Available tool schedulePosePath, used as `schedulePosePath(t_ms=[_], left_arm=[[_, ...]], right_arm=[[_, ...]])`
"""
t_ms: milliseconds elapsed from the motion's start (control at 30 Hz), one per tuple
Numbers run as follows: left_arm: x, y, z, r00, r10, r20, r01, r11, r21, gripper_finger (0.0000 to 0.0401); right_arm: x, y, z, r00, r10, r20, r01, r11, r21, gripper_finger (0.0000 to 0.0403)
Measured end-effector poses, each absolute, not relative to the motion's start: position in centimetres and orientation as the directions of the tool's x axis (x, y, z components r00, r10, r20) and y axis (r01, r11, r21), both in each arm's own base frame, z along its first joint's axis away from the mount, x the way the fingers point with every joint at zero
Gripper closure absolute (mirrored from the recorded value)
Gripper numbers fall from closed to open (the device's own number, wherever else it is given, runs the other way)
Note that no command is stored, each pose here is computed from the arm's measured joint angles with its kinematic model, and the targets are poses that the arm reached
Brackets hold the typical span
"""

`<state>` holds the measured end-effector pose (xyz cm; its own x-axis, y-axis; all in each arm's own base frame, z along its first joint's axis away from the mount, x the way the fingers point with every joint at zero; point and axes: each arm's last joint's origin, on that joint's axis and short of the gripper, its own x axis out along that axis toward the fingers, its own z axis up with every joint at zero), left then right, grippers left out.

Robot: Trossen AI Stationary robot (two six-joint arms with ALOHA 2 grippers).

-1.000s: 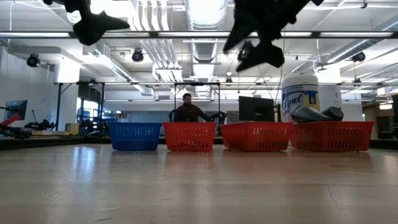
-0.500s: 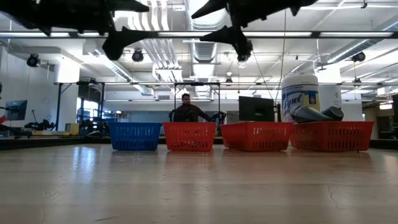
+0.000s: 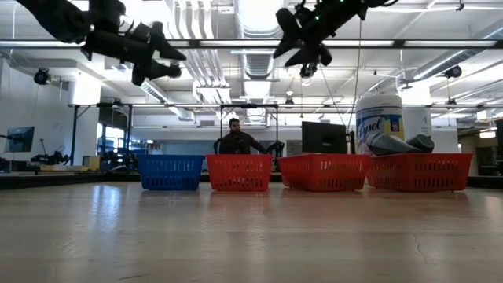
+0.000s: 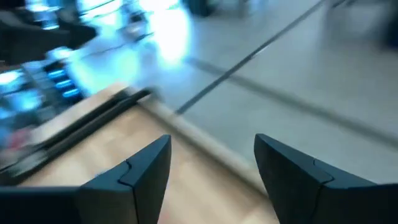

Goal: Pick & Place Travel size toiletries
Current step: Return to Home Position

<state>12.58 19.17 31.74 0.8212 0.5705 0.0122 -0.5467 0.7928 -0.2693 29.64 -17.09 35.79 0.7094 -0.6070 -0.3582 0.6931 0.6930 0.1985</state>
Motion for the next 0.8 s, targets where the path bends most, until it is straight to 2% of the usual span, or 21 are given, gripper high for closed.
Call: schedulePosePath(t_ms=[167, 333, 467, 600, 800], left_arm=[[12.1, 23.3, 32.5, 0.763, 0.646, -0.013, -0.630, 0.739, -0.238, 0.0117], [13.1, 27.2, 33.1, 0.727, 0.686, -0.032, -0.681, 0.715, -0.159, 0.0117], [13.2, 29.3, 34.2, 0.706, 0.707, -0.035, -0.706, 0.699, -0.117, 0.0117], [12.7, 29.4, 35.6, 0.706, 0.708, -0.017, -0.706, 0.702, -0.098, 0.0117], [12.8, 25.4, 36.3, 0.753, 0.657, -0.044, -0.658, 0.747, -0.097, 0.0117]], right_arm=[[27.1, -21.4, 37.1, 0.580, -0.753, -0.310, 0.806, 0.586, 0.085, 0.0176], [24.7, -25.1, 37.5, 0.514, -0.801, -0.306, 0.844, 0.536, 0.014, 0.0165], [23.9, -25.3, 39.3, 0.512, -0.824, -0.240, 0.833, 0.546, -0.096, 0.0155], [22.9, -23.7, 41.8, 0.540, -0.830, -0.141, 0.816, 0.557, -0.155, 0.0146], [21.6, -21.9, 41.5, 0.547, -0.824, -0.148, 0.817, 0.564, -0.121, 0.0135]])
